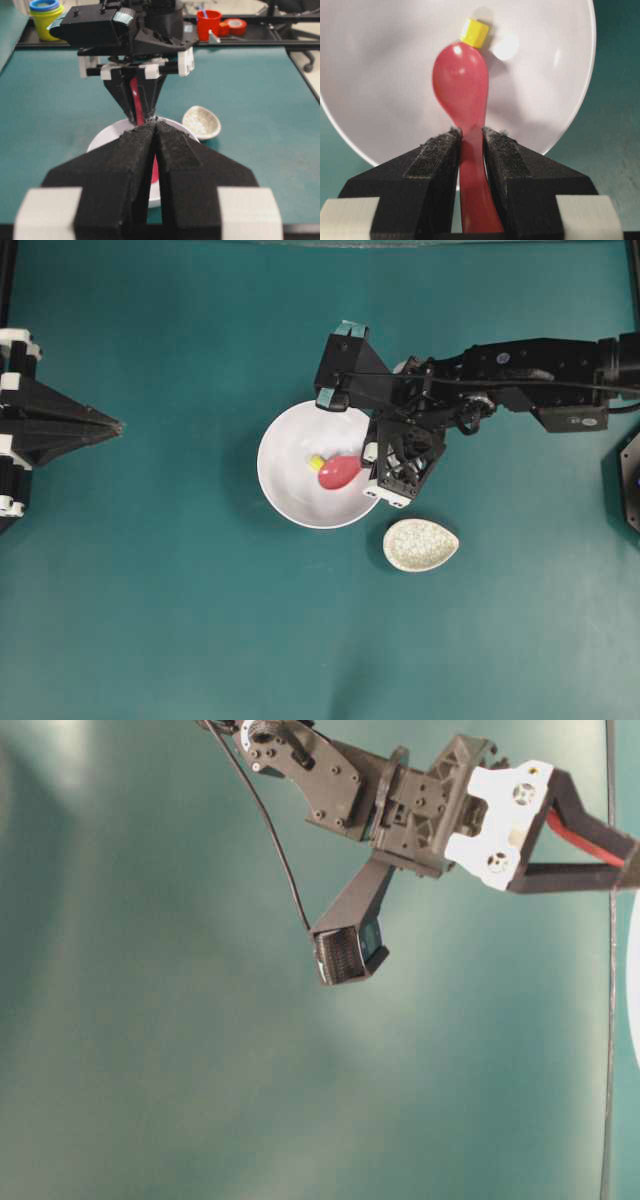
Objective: Scoop the yellow hexagonal prism block from the bowl with a spoon using the right arm.
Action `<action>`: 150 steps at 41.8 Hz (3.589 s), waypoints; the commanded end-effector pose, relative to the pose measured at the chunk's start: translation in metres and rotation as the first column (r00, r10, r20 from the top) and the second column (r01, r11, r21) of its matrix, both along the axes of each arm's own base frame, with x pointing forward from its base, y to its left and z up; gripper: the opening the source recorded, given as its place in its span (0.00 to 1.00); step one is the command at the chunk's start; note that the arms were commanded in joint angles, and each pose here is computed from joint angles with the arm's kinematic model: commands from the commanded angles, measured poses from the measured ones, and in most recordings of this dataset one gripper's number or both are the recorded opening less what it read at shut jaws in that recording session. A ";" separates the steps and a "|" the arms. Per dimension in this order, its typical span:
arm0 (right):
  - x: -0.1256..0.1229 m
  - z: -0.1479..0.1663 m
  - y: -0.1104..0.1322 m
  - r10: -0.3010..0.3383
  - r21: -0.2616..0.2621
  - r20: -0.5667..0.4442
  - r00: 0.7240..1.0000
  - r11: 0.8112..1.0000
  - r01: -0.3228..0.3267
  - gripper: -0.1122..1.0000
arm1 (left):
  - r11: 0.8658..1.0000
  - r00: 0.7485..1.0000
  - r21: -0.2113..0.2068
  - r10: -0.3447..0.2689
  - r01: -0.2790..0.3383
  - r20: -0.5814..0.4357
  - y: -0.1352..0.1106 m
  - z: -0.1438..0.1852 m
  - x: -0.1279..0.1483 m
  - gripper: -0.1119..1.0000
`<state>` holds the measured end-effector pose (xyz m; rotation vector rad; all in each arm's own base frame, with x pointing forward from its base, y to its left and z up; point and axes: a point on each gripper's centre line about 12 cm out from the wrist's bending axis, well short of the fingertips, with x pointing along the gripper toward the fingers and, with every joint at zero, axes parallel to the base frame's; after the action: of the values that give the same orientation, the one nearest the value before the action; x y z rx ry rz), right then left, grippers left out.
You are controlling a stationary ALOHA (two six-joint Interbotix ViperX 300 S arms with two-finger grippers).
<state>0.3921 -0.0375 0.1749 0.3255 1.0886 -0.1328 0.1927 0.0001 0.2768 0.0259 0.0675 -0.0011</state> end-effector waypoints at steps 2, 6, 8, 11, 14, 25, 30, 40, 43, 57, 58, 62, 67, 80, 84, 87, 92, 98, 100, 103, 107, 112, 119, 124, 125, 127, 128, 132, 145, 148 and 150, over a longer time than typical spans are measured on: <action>0.008 0.014 0.000 -0.001 -0.012 0.065 0.998 1.000 0.001 0.31 | 1.000 1.000 0.003 -0.001 0.001 0.029 0.000 0.011 0.002 0.11; 0.010 0.015 -0.001 -0.004 -0.016 0.085 0.996 1.000 0.005 0.31 | 1.000 1.000 0.005 0.001 -0.001 0.028 0.000 0.011 0.002 0.11; 0.010 0.016 -0.001 -0.005 -0.018 0.092 0.996 1.000 0.007 0.31 | 1.000 1.000 0.003 -0.001 0.001 0.028 0.000 0.011 0.002 0.11; 0.012 0.017 -0.002 -0.007 -0.021 0.107 0.994 1.000 0.010 0.30 | 1.000 1.000 0.003 -0.001 0.001 0.028 0.000 0.011 0.002 0.11; 0.013 0.017 -0.002 -0.007 -0.025 0.117 0.993 1.000 0.010 0.30 | 1.000 1.000 0.005 -0.001 0.001 0.028 0.000 0.011 0.002 0.11; 0.017 0.020 -0.003 -0.010 -0.032 0.150 0.989 0.999 0.015 0.29 | 1.000 1.000 0.005 -0.001 0.001 0.028 0.000 0.011 0.002 0.11; 0.020 0.023 -0.004 -0.012 -0.039 0.179 0.984 0.999 0.020 0.19 | 1.000 1.000 0.005 0.001 -0.001 0.028 0.000 0.011 0.003 0.11; 0.026 0.029 -0.006 -0.015 -0.047 0.220 0.975 0.999 0.025 0.16 | 1.000 1.000 0.008 -0.001 0.001 0.023 0.000 0.011 0.002 0.11; 0.027 0.031 -0.006 -0.013 -0.048 0.225 0.974 0.999 0.024 0.16 | 1.000 1.000 0.012 -0.001 0.001 0.021 0.000 0.010 0.002 0.11; 0.016 0.080 0.000 0.015 -0.023 0.183 0.983 1.000 -0.011 0.16 | 1.000 1.000 0.017 0.000 0.000 0.011 0.000 0.009 0.002 0.11; 0.012 0.086 0.001 0.019 -0.023 0.183 0.983 1.000 -0.015 0.16 | 1.000 1.000 0.017 -0.001 0.001 0.011 0.000 0.009 0.002 0.11; 0.000 0.100 0.008 0.033 -0.015 0.174 0.984 0.999 -0.031 0.16 | 1.000 1.000 0.017 -0.001 0.001 0.009 0.000 0.009 0.002 0.11; -0.017 0.110 0.019 0.060 -0.009 0.167 0.984 0.998 -0.059 0.16 | 1.000 1.000 0.017 -0.001 0.001 0.011 0.000 0.009 0.002 0.11; -0.066 0.098 0.046 0.031 0.056 0.142 0.989 0.998 -0.039 0.16 | 1.000 1.000 0.017 0.000 0.000 0.011 0.000 0.009 0.002 0.11; -0.081 0.087 0.053 0.009 0.079 0.141 0.990 0.997 -0.020 0.16 | 1.000 1.000 0.017 -0.001 0.001 0.011 0.000 0.009 0.003 0.11; -0.089 0.075 0.057 -0.005 0.092 0.134 0.991 0.996 -0.007 0.16 | 1.000 1.000 0.017 -0.001 0.001 0.014 0.000 0.010 0.002 0.11; -0.098 0.051 0.061 -0.032 0.107 0.121 0.992 0.994 0.019 0.16 | 1.000 1.000 0.017 0.000 0.000 0.012 0.000 0.009 0.002 0.11; -0.102 0.030 0.061 -0.063 0.115 0.141 0.988 0.992 0.047 0.16 | 1.000 1.000 0.017 0.000 0.000 0.011 0.000 0.009 0.002 0.11; -0.103 0.025 0.061 -0.069 0.117 0.146 0.987 0.992 0.052 0.16 | 1.000 1.000 0.017 -0.001 0.001 0.014 0.000 0.010 0.002 0.11; -0.102 0.020 0.062 -0.074 0.118 0.154 0.985 0.991 0.056 0.16 | 1.000 1.000 0.017 0.000 0.000 0.012 0.000 0.010 0.003 0.11; -0.101 0.015 0.064 -0.070 0.118 0.149 0.986 0.992 0.052 0.16 | 1.000 1.000 0.017 -0.001 0.001 0.012 0.000 0.009 0.002 0.11; -0.098 0.010 0.069 -0.056 0.116 0.136 0.989 0.992 0.041 0.16 | 1.000 1.000 0.017 -0.001 0.001 0.014 0.000 0.010 0.002 0.11; -0.095 0.000 0.071 -0.050 0.112 0.105 0.993 0.993 0.038 0.16 | 1.000 1.000 0.017 0.000 0.000 0.011 0.000 0.009 0.002 0.11; -0.093 0.000 0.071 -0.052 0.112 0.108 0.993 0.993 0.039 0.16 | 1.000 1.000 0.017 -0.001 0.001 0.011 0.000 0.009 0.002 0.11; -0.092 0.000 0.071 -0.053 0.113 0.111 0.992 0.993 0.040 0.16 | 1.000 1.000 0.017 -0.001 0.001 0.011 0.000 0.009 0.002 0.11; -0.092 0.000 0.071 -0.053 0.112 0.117 0.992 0.993 0.040 0.16 | 1.000 1.000 0.017 -0.001 0.001 0.011 0.000 0.009 0.002 0.11; -0.092 0.000 0.071 -0.054 0.113 0.119 0.991 0.993 0.041 0.16 | 1.000 1.000 0.017 -0.001 0.001 0.011 0.000 0.009 0.002 0.11; -0.091 0.001 0.070 -0.051 0.109 0.127 0.991 0.993 0.037 0.17 | 1.000 1.000 0.017 -0.001 0.001 0.012 0.000 0.009 0.002 0.11; -0.093 0.003 0.070 -0.047 0.104 0.145 0.988 0.994 0.032 0.51 | 1.000 1.000 0.017 -0.001 0.001 0.011 0.000 0.009 0.002 0.11; -0.094 0.004 0.070 -0.042 0.101 0.148 0.988 0.995 0.027 0.58 | 1.000 1.000 0.017 -0.001 0.001 0.012 0.000 0.009 0.002 0.11; -0.095 0.005 0.070 -0.041 0.100 0.153 0.987 0.995 0.026 0.61 | 1.000 1.000 0.017 -0.001 0.001 0.011 0.000 0.009 0.002 0.11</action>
<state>0.2961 0.0313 0.1686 0.4390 0.9804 -0.0973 0.1926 0.0001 0.2754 0.0381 0.0828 -0.0016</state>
